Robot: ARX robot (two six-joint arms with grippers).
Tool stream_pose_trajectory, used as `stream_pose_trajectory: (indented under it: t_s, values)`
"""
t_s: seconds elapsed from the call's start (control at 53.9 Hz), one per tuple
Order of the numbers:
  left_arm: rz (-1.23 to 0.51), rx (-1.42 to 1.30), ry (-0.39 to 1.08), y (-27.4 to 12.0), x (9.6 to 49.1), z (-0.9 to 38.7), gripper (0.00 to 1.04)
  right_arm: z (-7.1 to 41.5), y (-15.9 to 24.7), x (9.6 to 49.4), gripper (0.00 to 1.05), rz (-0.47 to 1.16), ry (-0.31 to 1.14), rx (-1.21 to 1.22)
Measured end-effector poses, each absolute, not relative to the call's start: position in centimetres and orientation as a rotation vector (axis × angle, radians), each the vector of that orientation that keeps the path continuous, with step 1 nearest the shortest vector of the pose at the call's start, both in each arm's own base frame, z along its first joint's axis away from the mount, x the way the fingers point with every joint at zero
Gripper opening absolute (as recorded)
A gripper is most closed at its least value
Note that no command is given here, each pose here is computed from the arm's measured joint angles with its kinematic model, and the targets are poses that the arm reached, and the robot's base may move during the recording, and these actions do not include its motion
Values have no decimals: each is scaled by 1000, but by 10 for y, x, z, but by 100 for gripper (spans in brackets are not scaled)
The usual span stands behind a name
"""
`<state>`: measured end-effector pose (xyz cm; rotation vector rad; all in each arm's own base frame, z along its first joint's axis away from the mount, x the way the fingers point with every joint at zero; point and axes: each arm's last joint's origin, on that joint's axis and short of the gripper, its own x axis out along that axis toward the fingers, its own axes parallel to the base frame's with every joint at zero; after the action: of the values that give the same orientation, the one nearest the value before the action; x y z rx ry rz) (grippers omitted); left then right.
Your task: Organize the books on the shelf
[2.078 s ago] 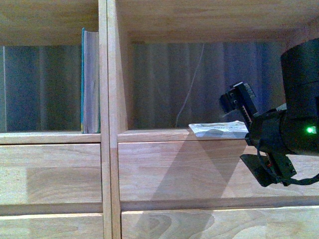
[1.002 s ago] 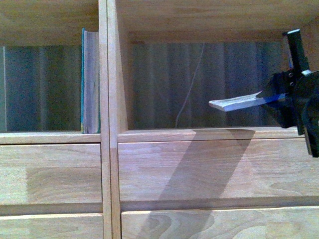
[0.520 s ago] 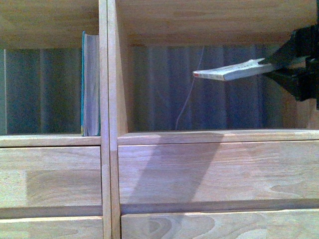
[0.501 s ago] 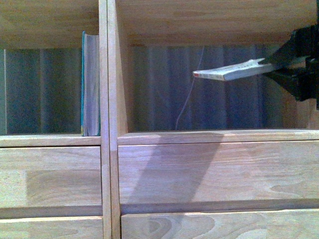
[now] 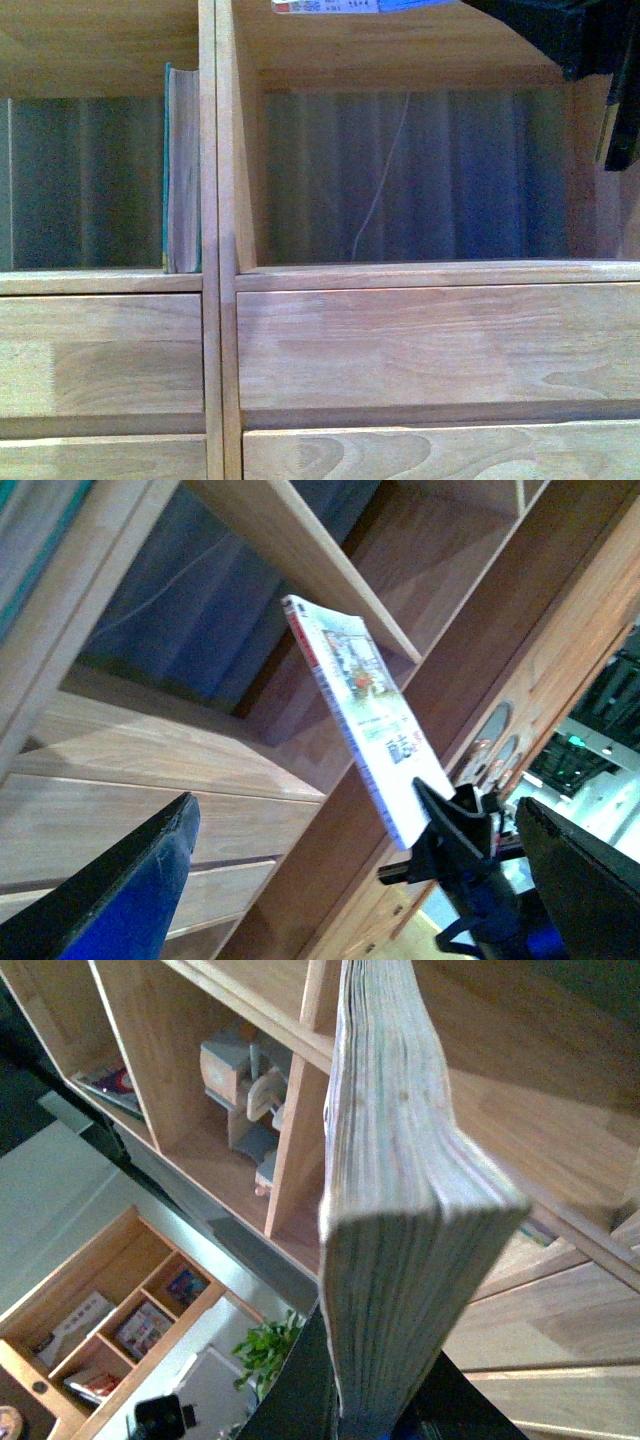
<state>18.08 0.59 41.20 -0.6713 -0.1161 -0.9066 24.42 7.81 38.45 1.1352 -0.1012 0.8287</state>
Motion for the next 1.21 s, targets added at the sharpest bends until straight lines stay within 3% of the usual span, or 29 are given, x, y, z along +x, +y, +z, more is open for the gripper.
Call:
stream_pose_trajectory:
  t_s: [0.427, 0.965, 1.132, 1.206]
  values:
    - [-999, -697, -93, -39, 194, 420, 98, 379, 103, 216, 7, 1022, -91, 1156]
    - [-1029, -720, -107, -60, 202, 418, 98, 377, 133, 187, 7, 1167, -52, 1192]
    - [-1040, -732, -127, -66, 201, 423, 76, 373, 138, 187, 7, 1174, -43, 1201]
    - [-1045, -735, -160, -68, 199, 427, 61, 371, 139, 186, 7, 1177, -42, 1205]
